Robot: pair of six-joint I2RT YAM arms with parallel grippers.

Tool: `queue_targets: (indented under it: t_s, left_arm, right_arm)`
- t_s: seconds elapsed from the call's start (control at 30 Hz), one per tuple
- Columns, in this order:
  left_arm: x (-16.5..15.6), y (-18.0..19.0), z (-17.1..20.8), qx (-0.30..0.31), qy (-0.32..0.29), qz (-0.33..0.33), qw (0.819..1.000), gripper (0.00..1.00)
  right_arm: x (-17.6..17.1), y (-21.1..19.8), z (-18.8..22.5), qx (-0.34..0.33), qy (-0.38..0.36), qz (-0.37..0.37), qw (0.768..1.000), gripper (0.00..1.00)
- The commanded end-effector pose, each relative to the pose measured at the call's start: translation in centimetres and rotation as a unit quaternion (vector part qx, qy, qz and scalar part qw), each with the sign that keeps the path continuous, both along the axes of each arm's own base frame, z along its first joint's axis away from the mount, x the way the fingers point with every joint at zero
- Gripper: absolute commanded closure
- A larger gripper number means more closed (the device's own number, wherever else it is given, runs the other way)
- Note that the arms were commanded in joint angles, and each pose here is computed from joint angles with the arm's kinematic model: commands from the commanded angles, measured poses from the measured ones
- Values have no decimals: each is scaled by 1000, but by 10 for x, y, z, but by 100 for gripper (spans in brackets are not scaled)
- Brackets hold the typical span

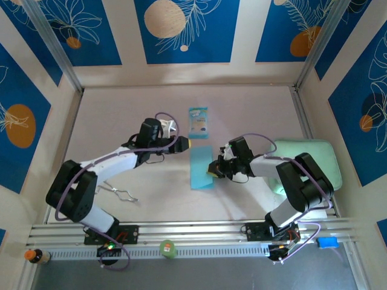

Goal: Fold a paper plane with a square sheet of paper (pick it up from the middle)
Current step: Fold the triangle a second time at the center of the table.

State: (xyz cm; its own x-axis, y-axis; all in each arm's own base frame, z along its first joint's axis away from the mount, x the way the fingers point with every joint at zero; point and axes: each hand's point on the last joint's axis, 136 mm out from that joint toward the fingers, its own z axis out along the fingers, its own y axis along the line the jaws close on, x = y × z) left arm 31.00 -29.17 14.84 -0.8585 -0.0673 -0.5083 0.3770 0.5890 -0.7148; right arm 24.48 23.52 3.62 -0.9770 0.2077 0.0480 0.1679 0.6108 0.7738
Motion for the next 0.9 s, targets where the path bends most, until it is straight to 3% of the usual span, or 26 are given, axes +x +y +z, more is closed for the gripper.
queue_targets:
  t_s: [0.0,0.23,0.47,0.63,0.87]
  left_arm:
    - [-13,5,-10,38,-32,-3,999,59]
    - [-51,-16,-12,91,-149,-64,983,59]
    - [-100,-49,-29,163,-305,-172,923,56]
    - [-123,-71,-49,224,-345,-218,885,48]
    - [-130,-84,-63,291,-401,-213,842,42]
  right_arm:
    - [-1,4,6,14,-7,14,1000,92]
    - [-1,8,10,32,-9,38,999,80]
    - [4,5,7,32,-1,30,999,80]
    - [6,5,8,37,6,26,999,80]
    - [6,4,10,40,9,21,999,83]
